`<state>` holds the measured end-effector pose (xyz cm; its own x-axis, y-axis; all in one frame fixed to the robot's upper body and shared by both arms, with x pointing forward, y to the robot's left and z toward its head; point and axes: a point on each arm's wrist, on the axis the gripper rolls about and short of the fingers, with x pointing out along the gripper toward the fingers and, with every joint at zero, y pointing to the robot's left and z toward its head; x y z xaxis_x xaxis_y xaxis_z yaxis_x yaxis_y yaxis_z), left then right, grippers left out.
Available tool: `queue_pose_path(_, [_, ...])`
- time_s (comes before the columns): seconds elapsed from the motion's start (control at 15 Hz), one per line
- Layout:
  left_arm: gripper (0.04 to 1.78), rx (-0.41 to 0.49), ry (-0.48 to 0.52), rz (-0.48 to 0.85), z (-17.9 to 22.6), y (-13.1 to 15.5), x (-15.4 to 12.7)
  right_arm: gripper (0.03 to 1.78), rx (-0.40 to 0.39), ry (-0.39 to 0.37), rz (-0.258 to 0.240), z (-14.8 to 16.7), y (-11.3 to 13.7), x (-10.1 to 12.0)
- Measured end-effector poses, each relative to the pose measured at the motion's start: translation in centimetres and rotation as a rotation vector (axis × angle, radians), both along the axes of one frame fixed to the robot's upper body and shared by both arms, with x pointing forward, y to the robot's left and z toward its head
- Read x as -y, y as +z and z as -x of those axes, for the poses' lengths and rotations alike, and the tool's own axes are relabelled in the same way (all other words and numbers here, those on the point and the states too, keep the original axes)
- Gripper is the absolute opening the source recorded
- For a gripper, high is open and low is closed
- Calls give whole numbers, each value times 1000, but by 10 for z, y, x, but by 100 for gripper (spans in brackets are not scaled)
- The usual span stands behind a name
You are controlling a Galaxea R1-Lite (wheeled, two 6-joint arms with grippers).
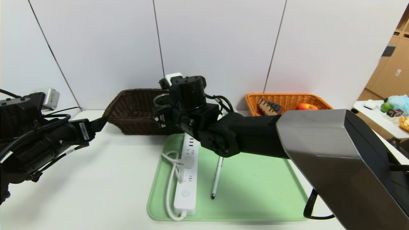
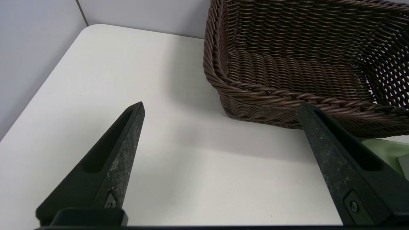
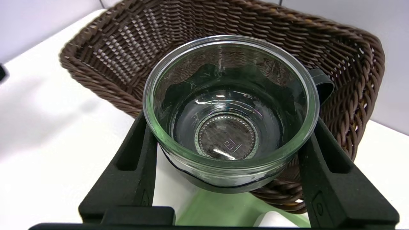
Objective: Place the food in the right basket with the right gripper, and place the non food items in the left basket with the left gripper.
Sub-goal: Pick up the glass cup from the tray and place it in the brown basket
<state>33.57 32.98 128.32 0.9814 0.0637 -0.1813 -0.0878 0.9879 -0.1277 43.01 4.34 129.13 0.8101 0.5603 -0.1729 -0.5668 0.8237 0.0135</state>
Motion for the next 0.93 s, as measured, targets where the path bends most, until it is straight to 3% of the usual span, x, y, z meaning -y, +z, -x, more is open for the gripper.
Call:
queue_pose_path(0.53, [169, -15, 0, 1, -1, -4, 0, 119, 11, -8, 10, -12, -15, 0])
queue_pose_path(0.93, [169, -19, -1, 1, -2, -5, 0, 147, 42, 0, 20, -12, -15, -1])
